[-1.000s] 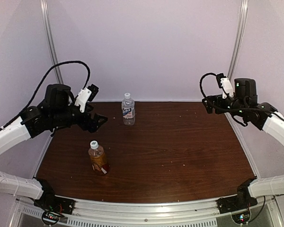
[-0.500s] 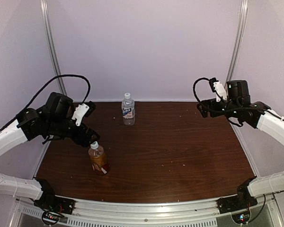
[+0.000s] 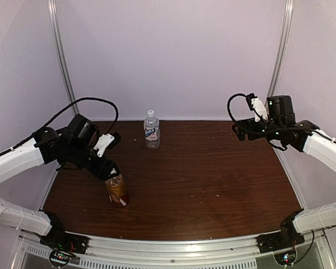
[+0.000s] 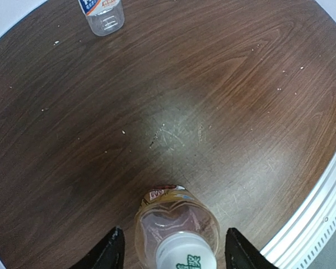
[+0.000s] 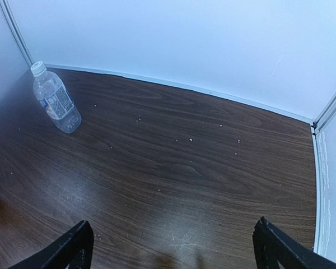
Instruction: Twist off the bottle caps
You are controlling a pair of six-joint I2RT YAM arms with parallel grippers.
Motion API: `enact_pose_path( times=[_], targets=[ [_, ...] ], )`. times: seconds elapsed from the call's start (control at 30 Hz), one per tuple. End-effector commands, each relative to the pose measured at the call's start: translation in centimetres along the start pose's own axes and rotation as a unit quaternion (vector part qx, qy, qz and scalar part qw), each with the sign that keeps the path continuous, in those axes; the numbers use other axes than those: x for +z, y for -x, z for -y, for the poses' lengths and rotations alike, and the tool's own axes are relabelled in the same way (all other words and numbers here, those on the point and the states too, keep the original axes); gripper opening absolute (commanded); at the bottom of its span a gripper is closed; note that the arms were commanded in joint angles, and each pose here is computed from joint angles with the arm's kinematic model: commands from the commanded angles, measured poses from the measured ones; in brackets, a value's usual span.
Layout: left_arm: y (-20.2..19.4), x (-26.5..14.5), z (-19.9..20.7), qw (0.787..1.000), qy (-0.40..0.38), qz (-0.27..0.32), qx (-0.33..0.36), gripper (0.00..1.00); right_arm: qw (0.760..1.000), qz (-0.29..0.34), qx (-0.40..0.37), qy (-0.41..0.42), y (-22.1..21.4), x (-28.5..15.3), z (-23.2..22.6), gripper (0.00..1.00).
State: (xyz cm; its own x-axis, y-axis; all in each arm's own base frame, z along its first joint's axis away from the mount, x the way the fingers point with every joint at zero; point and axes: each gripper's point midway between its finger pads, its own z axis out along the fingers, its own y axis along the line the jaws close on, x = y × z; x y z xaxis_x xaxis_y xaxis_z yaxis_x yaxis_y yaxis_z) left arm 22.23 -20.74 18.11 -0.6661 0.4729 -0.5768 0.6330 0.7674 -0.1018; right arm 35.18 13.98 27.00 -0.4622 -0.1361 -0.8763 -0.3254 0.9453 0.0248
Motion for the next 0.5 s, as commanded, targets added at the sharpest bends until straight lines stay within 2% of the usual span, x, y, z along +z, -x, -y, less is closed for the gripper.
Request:
enact_pose_path(
  times=[0.0, 0.33, 0.47],
  targets=[
    [-0.62, 0.50, 0.41, 1.000, -0.011, -0.014, -0.005, 0.60, 1.000, 0.006, -0.004, 0.003, 0.73, -0.28, -0.31, 1.00],
    [-0.92, 0.88, 0.51, 1.000, -0.014, -0.024, -0.009, 0.44, 1.000, 0.001, -0.006, 0.003, 0.53, -0.10, -0.31, 1.00],
    [-0.92, 0.93, 0.58, 0.999, -0.016, -0.026, -0.009, 0.33, 1.000, 0.003, -0.007, 0.004, 0.66, -0.22, -0.36, 1.00]
  ],
)
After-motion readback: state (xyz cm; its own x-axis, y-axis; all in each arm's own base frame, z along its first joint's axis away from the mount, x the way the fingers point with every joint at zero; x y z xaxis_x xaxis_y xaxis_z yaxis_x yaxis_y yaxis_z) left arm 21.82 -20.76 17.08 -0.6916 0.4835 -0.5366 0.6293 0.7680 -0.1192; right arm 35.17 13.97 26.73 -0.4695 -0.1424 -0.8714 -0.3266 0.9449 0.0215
